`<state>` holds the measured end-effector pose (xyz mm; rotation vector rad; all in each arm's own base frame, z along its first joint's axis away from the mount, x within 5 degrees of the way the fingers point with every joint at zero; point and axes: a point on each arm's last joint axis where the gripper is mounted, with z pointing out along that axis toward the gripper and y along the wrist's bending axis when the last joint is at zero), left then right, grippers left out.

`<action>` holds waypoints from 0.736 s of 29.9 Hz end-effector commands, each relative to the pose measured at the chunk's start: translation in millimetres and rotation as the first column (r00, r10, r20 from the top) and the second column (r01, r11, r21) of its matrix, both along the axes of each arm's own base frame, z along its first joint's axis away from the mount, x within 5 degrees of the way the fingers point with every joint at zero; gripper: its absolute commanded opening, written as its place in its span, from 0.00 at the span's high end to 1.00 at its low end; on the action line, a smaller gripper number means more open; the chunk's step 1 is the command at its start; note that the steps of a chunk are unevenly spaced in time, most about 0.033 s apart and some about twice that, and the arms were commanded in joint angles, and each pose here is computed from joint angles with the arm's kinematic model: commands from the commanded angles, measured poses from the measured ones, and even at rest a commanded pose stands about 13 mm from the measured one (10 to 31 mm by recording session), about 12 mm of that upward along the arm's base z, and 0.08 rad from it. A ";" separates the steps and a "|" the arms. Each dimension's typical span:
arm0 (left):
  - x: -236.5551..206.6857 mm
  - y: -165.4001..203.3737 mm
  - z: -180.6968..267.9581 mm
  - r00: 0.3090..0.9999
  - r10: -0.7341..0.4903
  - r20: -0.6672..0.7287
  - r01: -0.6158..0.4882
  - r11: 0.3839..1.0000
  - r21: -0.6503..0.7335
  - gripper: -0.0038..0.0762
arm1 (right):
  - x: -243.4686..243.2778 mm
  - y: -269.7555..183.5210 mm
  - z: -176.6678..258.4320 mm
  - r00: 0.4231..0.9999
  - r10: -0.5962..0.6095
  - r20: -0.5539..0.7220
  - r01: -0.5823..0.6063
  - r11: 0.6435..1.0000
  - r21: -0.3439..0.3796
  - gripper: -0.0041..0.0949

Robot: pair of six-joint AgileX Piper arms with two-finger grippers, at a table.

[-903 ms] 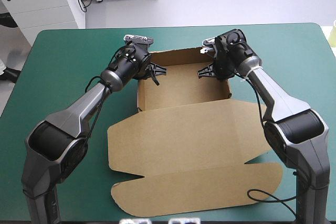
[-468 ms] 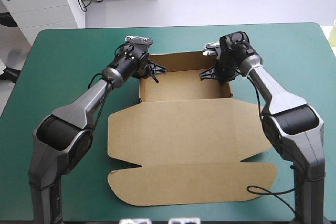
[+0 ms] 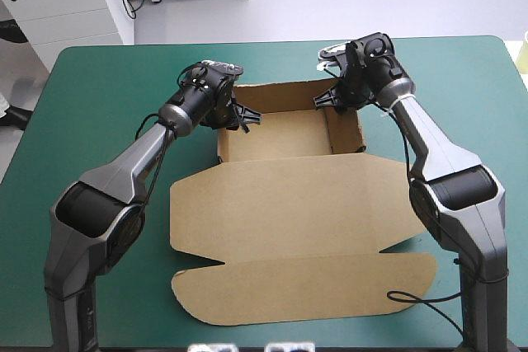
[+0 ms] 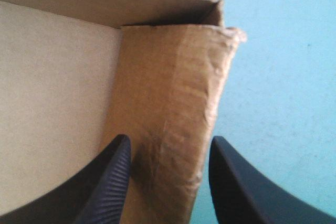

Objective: Fold the box

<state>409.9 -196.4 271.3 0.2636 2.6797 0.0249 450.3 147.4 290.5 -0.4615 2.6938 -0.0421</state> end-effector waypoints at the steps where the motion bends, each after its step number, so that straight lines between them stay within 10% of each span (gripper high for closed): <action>1: -11.9 5.0 64.9 0.989 0.003 0.148 0.008 0.997 -0.073 0.57 | -16.7 -10.9 56.4 0.992 0.002 0.129 -0.003 1.000 0.005 0.50; 15: -86.4 49.3 199.7 0.901 0.016 0.434 0.047 0.990 -0.133 0.60 | -80.9 -30.1 158.7 0.940 -0.030 0.339 -0.012 0.993 0.121 0.55; 22: -145.5 85.0 247.9 0.850 -0.014 0.527 0.068 0.994 -0.084 0.94 | -125.8 -42.4 206.9 0.894 -0.037 0.446 -0.048 0.983 0.178 0.77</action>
